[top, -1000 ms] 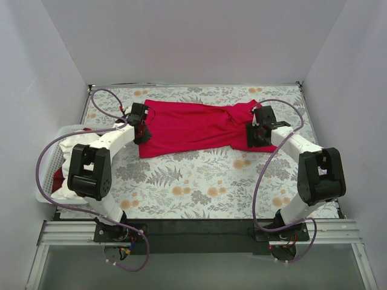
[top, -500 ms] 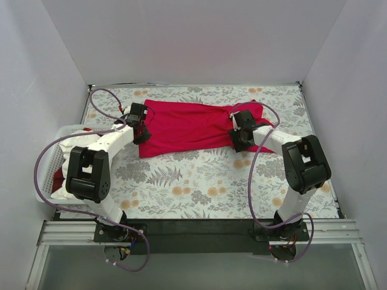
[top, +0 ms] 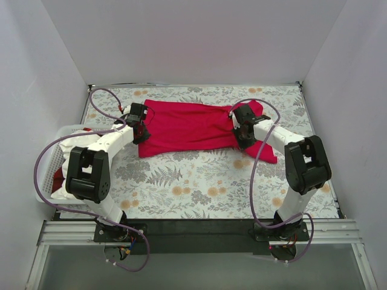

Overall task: Fold and stack the t-shirts
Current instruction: Flatten the tshirt out

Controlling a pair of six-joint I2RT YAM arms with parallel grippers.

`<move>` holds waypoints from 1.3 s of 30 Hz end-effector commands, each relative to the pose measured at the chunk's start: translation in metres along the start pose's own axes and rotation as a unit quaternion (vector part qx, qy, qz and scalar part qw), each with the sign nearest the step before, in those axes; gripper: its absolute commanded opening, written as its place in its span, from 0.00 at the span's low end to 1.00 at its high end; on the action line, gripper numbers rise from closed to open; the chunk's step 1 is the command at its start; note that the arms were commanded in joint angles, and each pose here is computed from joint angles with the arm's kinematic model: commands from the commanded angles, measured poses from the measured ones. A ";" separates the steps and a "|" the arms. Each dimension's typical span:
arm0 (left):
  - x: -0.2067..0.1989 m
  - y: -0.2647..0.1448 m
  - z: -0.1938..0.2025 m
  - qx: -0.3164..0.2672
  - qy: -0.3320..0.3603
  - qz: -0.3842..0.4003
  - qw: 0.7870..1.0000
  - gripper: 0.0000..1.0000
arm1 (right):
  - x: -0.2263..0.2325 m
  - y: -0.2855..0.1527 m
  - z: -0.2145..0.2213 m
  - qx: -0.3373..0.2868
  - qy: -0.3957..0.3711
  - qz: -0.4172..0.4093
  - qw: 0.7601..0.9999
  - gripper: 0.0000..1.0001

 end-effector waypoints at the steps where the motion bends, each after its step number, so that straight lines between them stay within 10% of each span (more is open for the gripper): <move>1: 0.010 -0.017 -0.014 -0.042 -0.007 -0.013 0.999 0.00 | 0.011 -0.077 -0.006 0.024 0.035 -0.072 0.996 0.01; 4: 0.011 -0.017 -0.014 -0.042 -0.006 -0.015 0.999 0.00 | 0.017 -0.107 0.010 0.064 0.046 -0.121 0.989 0.01; 8: 0.013 -0.016 -0.014 -0.041 -0.006 -0.017 0.999 0.00 | 0.009 -0.116 0.022 0.071 0.060 -0.114 0.989 0.40; 11: 0.013 -0.016 -0.013 -0.041 -0.006 -0.019 0.999 0.00 | -0.010 -0.109 0.020 0.057 0.096 -0.078 0.991 0.47; 39: 0.020 -0.009 -0.012 -0.032 -0.007 -0.036 0.999 0.00 | -0.064 0.052 -0.051 -0.040 0.235 -0.040 0.970 0.42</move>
Point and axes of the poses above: each gripper's point midway between its finger pads, its own y axis out along the fingers, its own x axis along the line the jaws close on, z = x × y, the point moved 7 cm from there along -y, back along the fingers, and after that the axes turned 13 degrees about y, right-handed, at the moved point
